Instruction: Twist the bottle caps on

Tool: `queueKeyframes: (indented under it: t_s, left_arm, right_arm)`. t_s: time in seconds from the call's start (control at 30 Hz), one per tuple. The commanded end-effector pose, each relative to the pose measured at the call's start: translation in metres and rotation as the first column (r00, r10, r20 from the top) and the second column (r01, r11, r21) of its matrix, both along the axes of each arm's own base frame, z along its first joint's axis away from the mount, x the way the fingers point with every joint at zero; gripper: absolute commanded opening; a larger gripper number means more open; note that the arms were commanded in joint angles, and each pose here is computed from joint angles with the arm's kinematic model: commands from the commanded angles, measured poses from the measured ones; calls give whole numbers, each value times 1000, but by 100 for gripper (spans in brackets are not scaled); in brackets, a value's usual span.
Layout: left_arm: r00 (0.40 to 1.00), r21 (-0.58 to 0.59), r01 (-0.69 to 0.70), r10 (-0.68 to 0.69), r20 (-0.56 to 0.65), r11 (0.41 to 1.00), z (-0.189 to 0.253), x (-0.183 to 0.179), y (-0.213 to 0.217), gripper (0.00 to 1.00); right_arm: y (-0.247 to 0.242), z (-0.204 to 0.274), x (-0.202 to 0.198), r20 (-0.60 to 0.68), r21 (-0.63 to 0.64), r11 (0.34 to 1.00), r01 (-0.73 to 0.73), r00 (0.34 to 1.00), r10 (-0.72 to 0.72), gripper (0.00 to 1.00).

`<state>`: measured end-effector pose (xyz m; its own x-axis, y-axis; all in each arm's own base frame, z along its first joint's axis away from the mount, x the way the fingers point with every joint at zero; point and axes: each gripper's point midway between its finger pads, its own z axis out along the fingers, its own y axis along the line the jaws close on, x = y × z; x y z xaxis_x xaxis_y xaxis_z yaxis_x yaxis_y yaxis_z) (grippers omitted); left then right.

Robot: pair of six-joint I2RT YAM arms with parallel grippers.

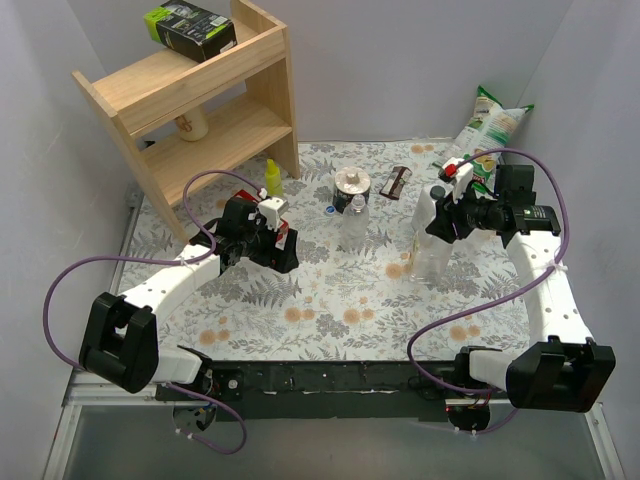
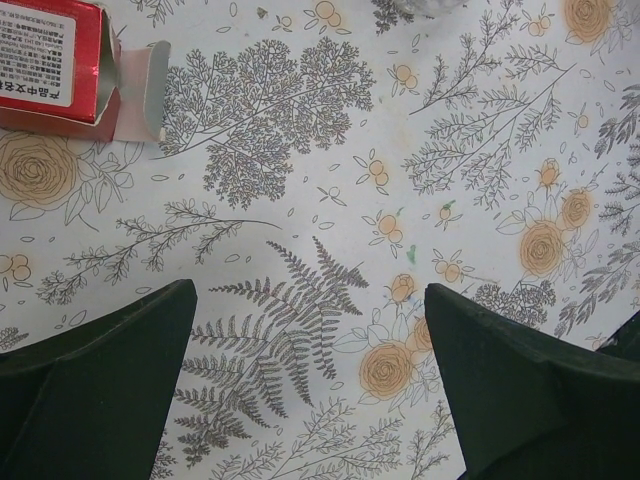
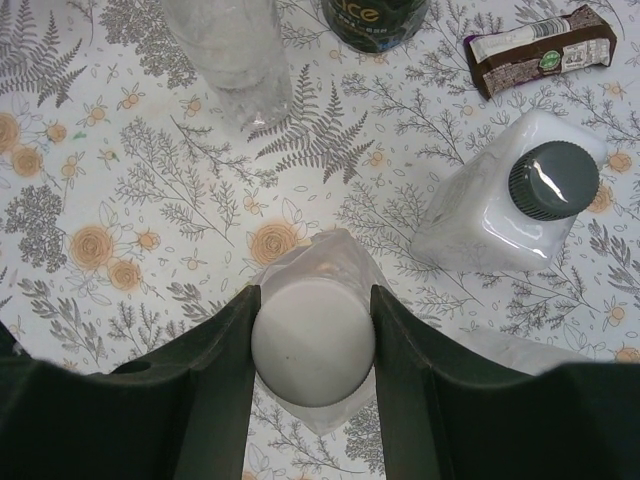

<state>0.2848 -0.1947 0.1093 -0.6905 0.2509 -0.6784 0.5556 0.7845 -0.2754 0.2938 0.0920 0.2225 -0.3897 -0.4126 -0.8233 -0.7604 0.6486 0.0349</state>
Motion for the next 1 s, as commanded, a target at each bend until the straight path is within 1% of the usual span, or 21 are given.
queueKeyframes:
  t_s: [0.0,0.33,0.57,0.6,0.63,0.73,0.77,0.83,0.9,0.97]
  left_arm:
    - [1000,-28,9,-9,11,1000,8,-3,0,98]
    - [1000,-31,0,1,4,1000,6,-1,2,98]
    - [1000,-37,6,-6,4,999,7,-2,1,98]
    - [1000,-39,6,-6,6,999,7,-1,2,98]
    - [1000,-41,3,-3,10,999,8,-1,2,98]
    - [1000,-46,-3,4,16,999,10,0,4,98]
    - [1000,-45,-7,8,17,999,10,1,5,98]
    - [1000,-47,-10,10,10,999,8,2,6,98]
    - [1000,-51,-5,6,11,999,9,2,5,98]
    - [1000,-62,16,-15,12,998,11,0,4,98]
  right_arm:
    - [-4,-1,5,17,-2,999,32,999,-32,46]
    - [-8,0,10,32,-13,998,61,998,-60,61]
    - [-9,8,14,45,-11,998,67,997,-67,64]
    - [-8,12,14,55,-7,998,64,996,-63,65]
    - [-7,22,17,81,-2,998,59,995,-59,73]
    - [-2,46,18,150,19,1000,23,988,-26,79]
    - [1,62,22,202,27,1000,13,979,-18,84]
    - [4,77,25,231,55,998,12,973,-25,87]
    - [8,96,26,265,82,997,-4,964,-18,87]
    - [14,102,27,272,95,995,-20,962,-6,87]
